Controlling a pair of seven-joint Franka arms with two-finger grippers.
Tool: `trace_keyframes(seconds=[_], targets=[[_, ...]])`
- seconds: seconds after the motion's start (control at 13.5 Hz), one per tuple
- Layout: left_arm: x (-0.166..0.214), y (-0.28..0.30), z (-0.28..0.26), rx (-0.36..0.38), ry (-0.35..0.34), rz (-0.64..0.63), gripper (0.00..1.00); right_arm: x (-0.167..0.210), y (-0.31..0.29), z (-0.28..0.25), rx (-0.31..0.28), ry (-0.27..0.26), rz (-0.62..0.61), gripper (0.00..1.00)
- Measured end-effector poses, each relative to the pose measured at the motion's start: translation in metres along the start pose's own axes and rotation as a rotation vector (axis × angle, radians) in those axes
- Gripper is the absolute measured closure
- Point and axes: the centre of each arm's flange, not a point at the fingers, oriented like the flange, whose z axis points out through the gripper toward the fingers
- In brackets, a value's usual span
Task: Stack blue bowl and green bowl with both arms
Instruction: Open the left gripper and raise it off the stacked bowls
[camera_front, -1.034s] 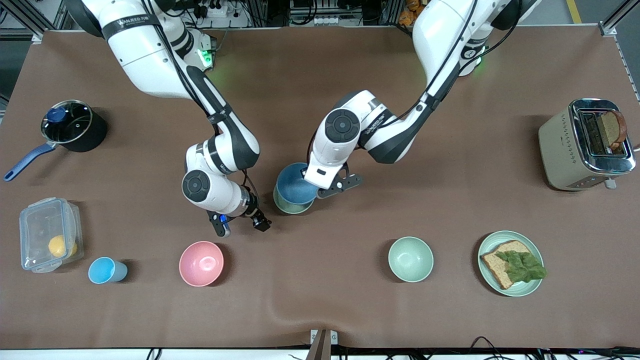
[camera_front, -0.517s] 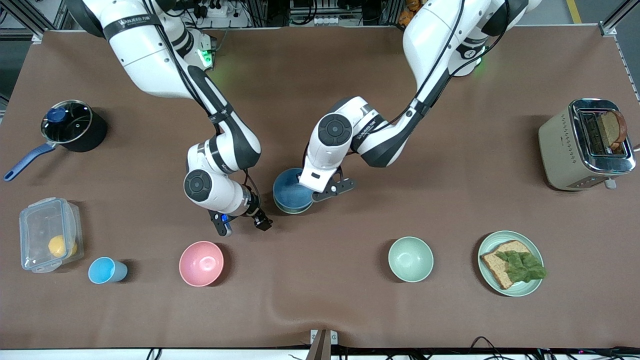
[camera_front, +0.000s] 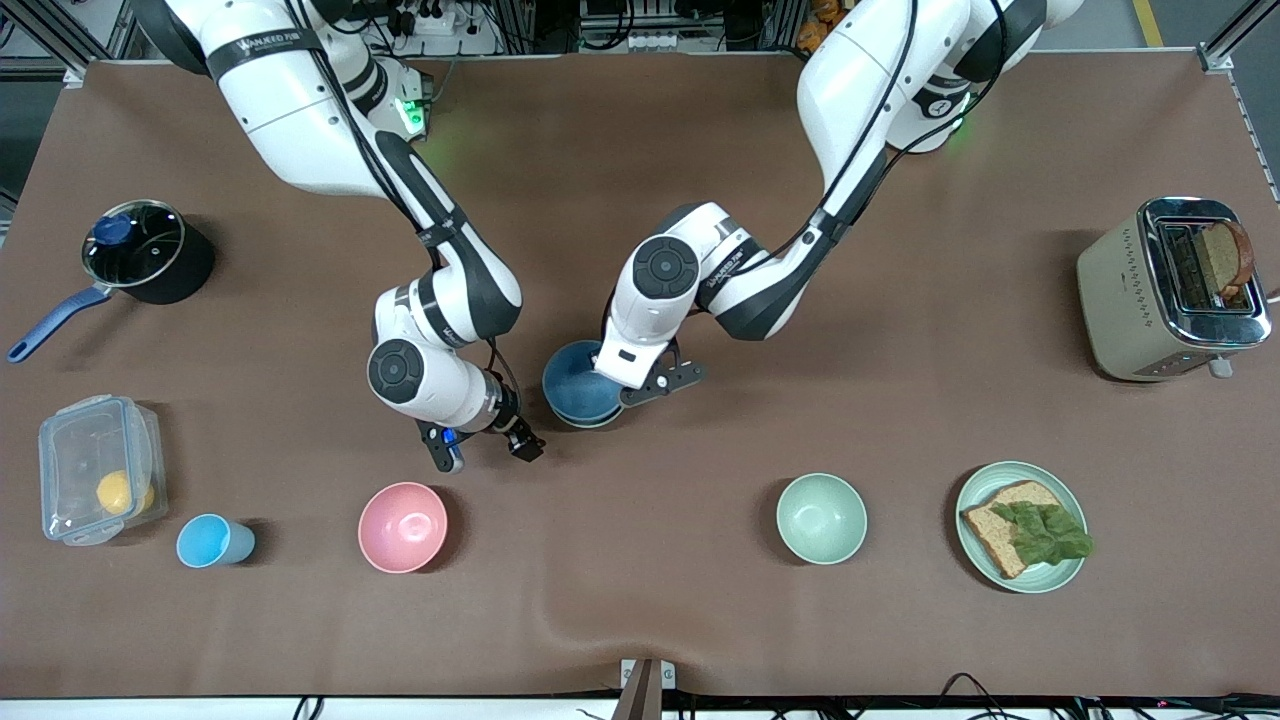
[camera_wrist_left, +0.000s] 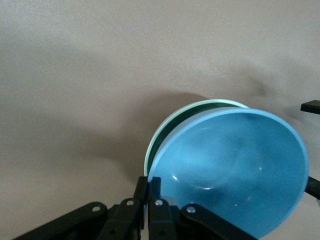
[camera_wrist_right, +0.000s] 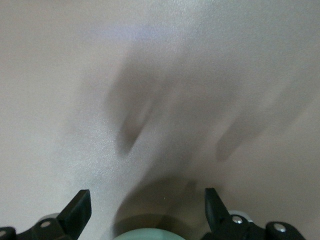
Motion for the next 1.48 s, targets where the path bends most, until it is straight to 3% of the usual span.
trace_keyframes(seconds=[0.22, 0.44, 0.81, 1.03, 1.11, 1.48], targets=[[0.0, -0.001, 0.003, 0.003, -0.002, -0.001, 0.96, -0.003, 0.0, 0.001, -0.001, 0.001, -0.006, 0.0], [0.001, 0.0, 0.003, -0.009, 0.003, -0.002, 0.87, -0.004, 0.0, 0.001, -0.003, 0.002, -0.011, 0.0], [0.005, 0.006, -0.007, -0.038, 0.017, -0.004, 0.36, -0.005, 0.0, 0.001, -0.003, 0.003, -0.011, 0.0], [0.034, -0.001, -0.051, -0.051, 0.062, -0.036, 0.05, -0.007, -0.001, 0.002, -0.004, 0.003, -0.017, 0.0], [0.05, -0.01, -0.076, -0.036, 0.071, -0.052, 0.0, -0.008, -0.001, 0.002, -0.004, 0.005, -0.022, 0.0], [0.146, -0.123, -0.235, 0.123, 0.072, -0.026, 0.0, -0.004, -0.002, -0.013, -0.061, 0.035, -0.19, 0.0]])
